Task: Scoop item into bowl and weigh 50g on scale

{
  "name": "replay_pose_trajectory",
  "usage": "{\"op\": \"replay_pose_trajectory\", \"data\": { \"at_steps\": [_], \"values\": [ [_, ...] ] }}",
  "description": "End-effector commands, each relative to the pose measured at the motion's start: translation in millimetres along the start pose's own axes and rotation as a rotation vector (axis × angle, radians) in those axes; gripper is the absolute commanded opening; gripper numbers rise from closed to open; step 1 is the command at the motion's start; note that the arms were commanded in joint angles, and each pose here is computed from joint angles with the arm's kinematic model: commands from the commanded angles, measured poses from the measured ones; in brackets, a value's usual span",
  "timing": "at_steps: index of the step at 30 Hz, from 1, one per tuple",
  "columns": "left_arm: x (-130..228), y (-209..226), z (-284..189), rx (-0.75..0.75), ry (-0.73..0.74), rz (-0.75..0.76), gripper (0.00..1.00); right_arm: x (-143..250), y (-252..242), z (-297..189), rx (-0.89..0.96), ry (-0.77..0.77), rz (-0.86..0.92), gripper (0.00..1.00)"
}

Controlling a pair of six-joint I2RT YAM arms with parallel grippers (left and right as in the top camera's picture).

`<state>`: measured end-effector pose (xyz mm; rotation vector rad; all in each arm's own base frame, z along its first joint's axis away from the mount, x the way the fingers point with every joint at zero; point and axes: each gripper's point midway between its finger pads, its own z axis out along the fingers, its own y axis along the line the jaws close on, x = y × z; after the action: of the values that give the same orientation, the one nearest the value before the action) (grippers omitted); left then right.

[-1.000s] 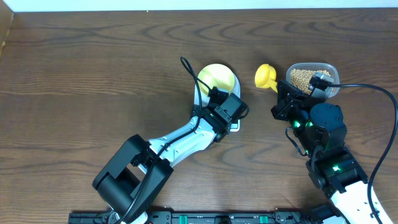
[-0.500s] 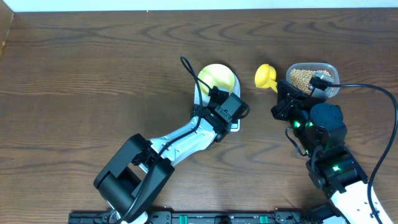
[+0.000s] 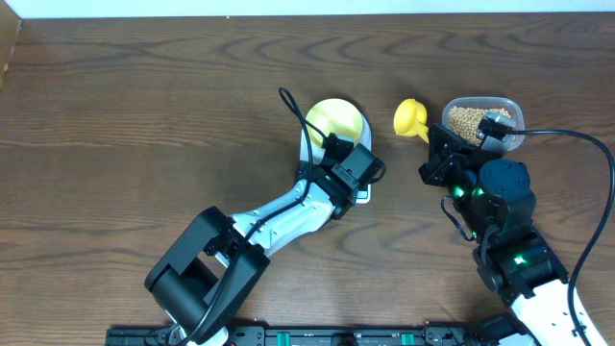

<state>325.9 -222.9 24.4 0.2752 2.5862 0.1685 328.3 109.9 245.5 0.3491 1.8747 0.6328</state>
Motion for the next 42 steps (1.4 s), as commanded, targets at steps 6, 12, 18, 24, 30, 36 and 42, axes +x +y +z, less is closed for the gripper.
{"op": "replay_pose_trajectory", "data": {
  "at_steps": [6,12,18,24,30,36,42],
  "values": [
    [5,10,-4,-0.028,0.013,0.006,0.84,-13,3,-4,0.0,-0.037,0.007,0.01],
    [-3,12,-16,-0.013,-0.016,-0.009,0.84,-13,3,-4,0.0,-0.037,0.007,0.01],
    [-12,14,-29,0.004,-0.047,-0.026,0.84,-12,3,-4,0.001,-0.037,0.007,0.01],
    [-14,15,-33,0.006,-0.051,-0.028,0.84,-12,3,-4,0.001,-0.036,0.007,0.01],
    [-13,15,-33,0.005,-0.049,-0.027,0.84,-12,3,-4,0.001,-0.037,0.006,0.01],
    [-13,15,-33,0.004,-0.048,-0.026,0.84,-12,3,-4,0.001,-0.037,-0.002,0.01],
    [-12,16,-33,0.003,-0.046,-0.025,0.84,-12,3,-4,0.004,-0.036,-0.129,0.01]
  ]
}}
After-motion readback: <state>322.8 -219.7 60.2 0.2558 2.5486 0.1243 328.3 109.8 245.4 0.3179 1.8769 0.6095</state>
